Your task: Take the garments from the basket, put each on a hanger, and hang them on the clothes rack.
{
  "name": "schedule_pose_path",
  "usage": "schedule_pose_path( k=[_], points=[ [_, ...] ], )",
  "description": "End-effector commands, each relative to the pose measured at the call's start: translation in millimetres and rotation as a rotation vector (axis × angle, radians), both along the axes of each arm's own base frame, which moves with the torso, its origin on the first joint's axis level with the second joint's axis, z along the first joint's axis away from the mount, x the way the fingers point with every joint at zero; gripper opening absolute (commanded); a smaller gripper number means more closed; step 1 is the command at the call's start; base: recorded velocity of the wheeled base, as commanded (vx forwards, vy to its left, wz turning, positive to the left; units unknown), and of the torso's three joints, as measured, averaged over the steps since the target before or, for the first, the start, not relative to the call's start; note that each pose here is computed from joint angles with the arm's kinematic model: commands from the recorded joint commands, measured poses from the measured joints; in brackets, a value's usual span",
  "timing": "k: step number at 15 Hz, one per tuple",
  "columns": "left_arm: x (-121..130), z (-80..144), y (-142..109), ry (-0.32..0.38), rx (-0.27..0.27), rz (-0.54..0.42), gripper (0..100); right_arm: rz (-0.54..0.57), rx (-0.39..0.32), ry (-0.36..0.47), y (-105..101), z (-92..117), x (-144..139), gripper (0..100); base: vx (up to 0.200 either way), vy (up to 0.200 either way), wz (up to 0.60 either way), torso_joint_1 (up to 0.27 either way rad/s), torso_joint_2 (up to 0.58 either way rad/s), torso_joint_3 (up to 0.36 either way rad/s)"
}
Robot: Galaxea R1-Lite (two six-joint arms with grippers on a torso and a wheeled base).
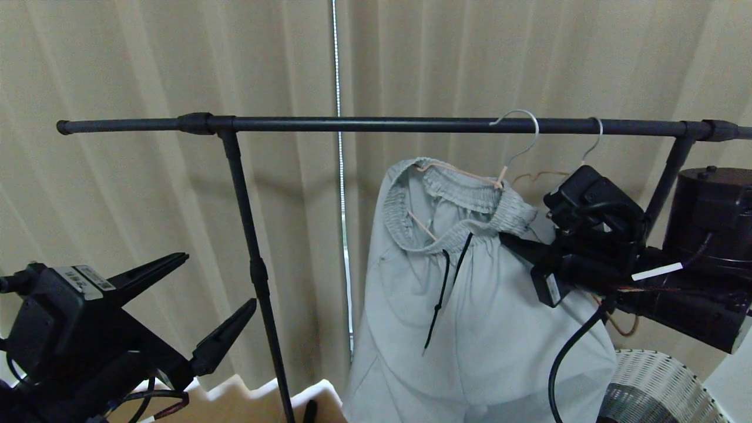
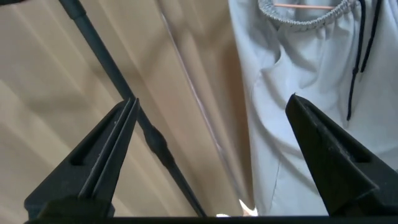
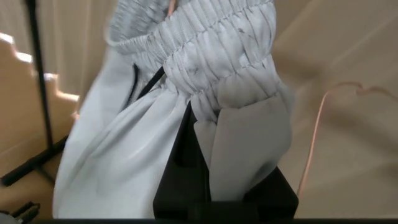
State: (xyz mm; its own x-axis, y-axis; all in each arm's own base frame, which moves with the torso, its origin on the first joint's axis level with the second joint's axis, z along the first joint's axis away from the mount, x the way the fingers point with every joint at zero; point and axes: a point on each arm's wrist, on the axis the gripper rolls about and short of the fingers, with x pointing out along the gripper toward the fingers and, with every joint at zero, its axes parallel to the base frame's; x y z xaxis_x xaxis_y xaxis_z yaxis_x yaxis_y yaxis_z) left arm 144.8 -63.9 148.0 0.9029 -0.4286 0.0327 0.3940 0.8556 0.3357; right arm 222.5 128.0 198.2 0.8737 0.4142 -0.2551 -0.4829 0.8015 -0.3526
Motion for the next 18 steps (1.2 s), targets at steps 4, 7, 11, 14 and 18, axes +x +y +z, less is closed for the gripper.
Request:
schedule_pose_path(
  k=[4, 7, 11, 14, 18],
  points=[
    [0, 0, 0, 0.002, -0.003, -0.002, 100, -0.029, -0.008, 0.003, 3, 1, 11, 0, 0.0, 0.0, 0.0, 0.0, 0.0, 0.0],
    [1, -1, 3, 0.006, 0.0, 0.018, 100, -0.069, -0.013, 0.005, 5, 7, 30, 0, 0.0, 0.0, 0.0, 0.0, 0.0, 0.0],
    [0, -2, 3, 0.011, 0.004, 0.014, 100, -0.108, -0.018, 0.013, 8, 4, 62, 0, 0.0, 0.0, 0.0, 0.0, 0.0, 0.0],
    [0, -2, 3, 0.009, 0.003, 0.014, 100, -0.108, -0.034, 0.043, 12, -7, 70, 0, 0.0, 0.0, 0.0, 0.0, 0.0, 0.0],
    [-1, -4, 3, 0.015, 0.006, 0.009, 100, -0.104, -0.051, 0.059, 14, -13, 73, 0, 0.0, 0.0, 0.0, 0.0, 0.0, 0.0]
  ],
)
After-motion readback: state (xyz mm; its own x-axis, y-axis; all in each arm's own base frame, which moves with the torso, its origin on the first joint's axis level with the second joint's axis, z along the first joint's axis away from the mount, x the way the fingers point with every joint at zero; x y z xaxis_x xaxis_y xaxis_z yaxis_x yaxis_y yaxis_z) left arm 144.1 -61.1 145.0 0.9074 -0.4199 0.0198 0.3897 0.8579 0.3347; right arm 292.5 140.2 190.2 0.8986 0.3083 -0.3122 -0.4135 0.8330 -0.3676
